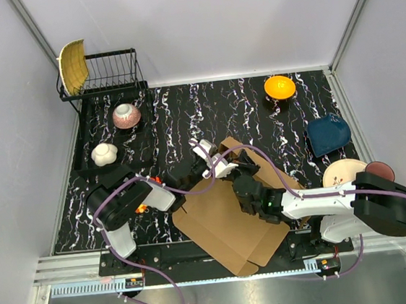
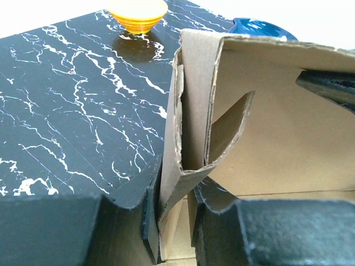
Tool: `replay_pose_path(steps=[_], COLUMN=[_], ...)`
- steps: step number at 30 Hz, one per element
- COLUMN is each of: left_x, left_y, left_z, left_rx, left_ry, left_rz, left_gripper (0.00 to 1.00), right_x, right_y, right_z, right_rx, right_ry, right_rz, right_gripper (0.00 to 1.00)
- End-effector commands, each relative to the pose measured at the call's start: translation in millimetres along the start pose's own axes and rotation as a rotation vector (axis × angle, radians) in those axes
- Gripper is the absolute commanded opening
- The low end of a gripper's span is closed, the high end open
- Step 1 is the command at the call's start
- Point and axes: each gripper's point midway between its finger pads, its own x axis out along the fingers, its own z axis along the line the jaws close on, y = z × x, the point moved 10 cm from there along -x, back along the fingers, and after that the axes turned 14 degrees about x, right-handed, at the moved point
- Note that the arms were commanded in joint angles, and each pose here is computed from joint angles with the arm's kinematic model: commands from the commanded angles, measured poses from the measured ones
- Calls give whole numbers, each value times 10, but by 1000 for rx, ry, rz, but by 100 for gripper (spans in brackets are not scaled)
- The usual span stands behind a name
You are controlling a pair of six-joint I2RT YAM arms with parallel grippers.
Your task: Fold the paper box
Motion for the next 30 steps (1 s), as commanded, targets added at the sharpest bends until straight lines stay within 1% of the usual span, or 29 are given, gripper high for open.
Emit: replay_pose_path(steps=[1,2,4,5,7,8,12,14,16,19,21,24,27,30], left_x=[140,129,113,101,84,73,47,52,58,53,54,47,29,-1], left_y=[-674,-686,-668,-685,-659,-682,-684,-709,-706,-698,-701,-699,-696,-689], left_z=[132,141,152,157,169,178,196,200,205,202,204,201,200,200], left_rx=[-9,-11,-14,-5,0,11,40,52,55,54,54,51,48,49], left_ry=[-65,-71,-92,-98,-130,-140,-172,-183,-192,-201,-206,-211,-212,-213], left_rz=[-414,-415,-395,-392,-362,-362,-331,-324,-308,-299,-295,-294,-294,-291], left_gripper=[0,0,0,0,0,0,0,0,0,0,0,0,0,0], right_x=[-61,-59,-58,-56,-65,-68,-94,-106,-136,-194,-234,-264,-262,-270], right_y=[192,179,132,105,24,-8,-187,-257,-340,-458,-556,-595,-541,-507], right_z=[309,300,273,265,218,199,92,67,16,-95,-194,-283,-294,-294], right_rx=[19,24,37,44,73,81,131,143,156,192,229,228,189,191], right_ry=[-217,-208,-197,-199,-198,-199,-205,-225,-236,-251,-266,-266,-249,-236], right_rz=[15,14,6,1,-8,-13,-44,-45,-47,-60,-88,-99,-82,-72], right_gripper=[0,3,11,24,36,45,57,62,69,76,77,79,81,81])
